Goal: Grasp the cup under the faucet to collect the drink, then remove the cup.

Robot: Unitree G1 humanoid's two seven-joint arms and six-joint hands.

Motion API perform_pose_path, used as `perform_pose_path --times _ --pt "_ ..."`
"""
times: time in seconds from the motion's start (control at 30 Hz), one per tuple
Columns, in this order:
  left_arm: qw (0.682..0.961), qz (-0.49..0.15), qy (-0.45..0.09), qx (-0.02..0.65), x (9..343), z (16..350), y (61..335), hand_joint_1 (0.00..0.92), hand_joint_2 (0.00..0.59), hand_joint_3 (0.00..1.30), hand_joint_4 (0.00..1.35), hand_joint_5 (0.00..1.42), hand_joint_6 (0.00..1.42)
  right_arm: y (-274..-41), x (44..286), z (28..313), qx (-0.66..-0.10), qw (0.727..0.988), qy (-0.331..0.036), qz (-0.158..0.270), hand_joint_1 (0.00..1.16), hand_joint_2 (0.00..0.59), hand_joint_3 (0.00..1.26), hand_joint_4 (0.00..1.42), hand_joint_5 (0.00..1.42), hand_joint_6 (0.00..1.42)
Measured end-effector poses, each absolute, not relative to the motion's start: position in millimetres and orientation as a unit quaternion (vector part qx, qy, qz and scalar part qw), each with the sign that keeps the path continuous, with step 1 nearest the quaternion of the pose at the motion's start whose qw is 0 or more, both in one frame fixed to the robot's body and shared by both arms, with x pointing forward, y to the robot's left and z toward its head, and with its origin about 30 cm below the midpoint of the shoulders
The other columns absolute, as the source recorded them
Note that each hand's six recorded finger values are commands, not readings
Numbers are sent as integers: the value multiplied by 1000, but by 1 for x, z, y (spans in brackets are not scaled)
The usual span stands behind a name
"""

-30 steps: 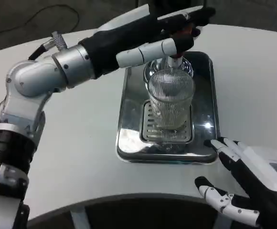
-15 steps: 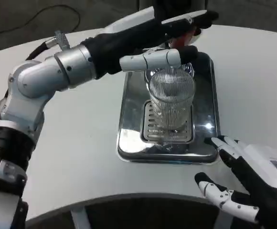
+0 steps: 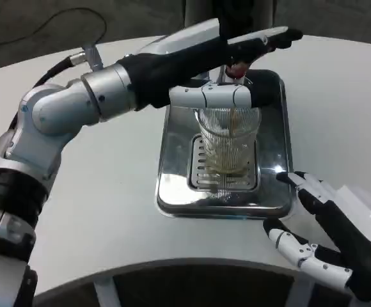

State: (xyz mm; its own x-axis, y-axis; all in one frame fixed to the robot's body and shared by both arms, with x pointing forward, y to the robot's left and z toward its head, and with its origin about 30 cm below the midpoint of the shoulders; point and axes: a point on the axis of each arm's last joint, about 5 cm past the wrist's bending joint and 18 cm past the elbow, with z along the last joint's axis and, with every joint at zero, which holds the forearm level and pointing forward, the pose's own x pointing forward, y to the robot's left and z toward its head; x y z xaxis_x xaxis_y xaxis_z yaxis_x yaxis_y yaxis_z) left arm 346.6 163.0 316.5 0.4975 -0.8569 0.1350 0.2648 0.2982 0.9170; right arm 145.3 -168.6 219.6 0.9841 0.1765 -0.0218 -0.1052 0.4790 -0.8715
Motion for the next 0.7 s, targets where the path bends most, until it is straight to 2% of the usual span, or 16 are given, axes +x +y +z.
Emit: perform_pose_path --times 0.13,0.17,0.23,0.27,0.37,0.43,0.57,0.7 --pt "736 -379 -326 456 347 316 163 0 116 57 0 38 27 -172 146 219 -474 877 -36 77 206 403 55 0 0 0" --pt "736 -379 -326 456 347 316 163 0 116 57 0 38 27 -173 146 219 -468 880 -37 75 271 370 36 0 0 0" --pt "736 -379 -326 456 347 316 163 0 116 55 0 37 27 -176 146 217 -426 901 -53 67 340 343 5 0 31 0" --pt "736 -379 -326 456 347 316 163 0 116 54 0 36 27 -177 146 217 -415 906 -58 63 408 319 1 0 65 47" --pt "737 -378 -326 456 347 316 163 0 117 50 0 36 27 -180 146 216 -380 920 -77 59 478 301 0 0 92 79" --pt "738 -376 -327 456 347 316 164 0 118 52 0 35 27 -182 148 213 -354 929 -95 52 568 264 0 0 97 89" --pt "739 -373 -328 456 346 317 165 0 122 55 0 35 26 -184 156 204 -319 941 -99 60 653 238 0 0 75 64" --pt "739 -371 -328 457 346 317 167 0 124 56 0 35 26 -184 167 200 -310 942 -105 72 697 231 0 0 62 35"
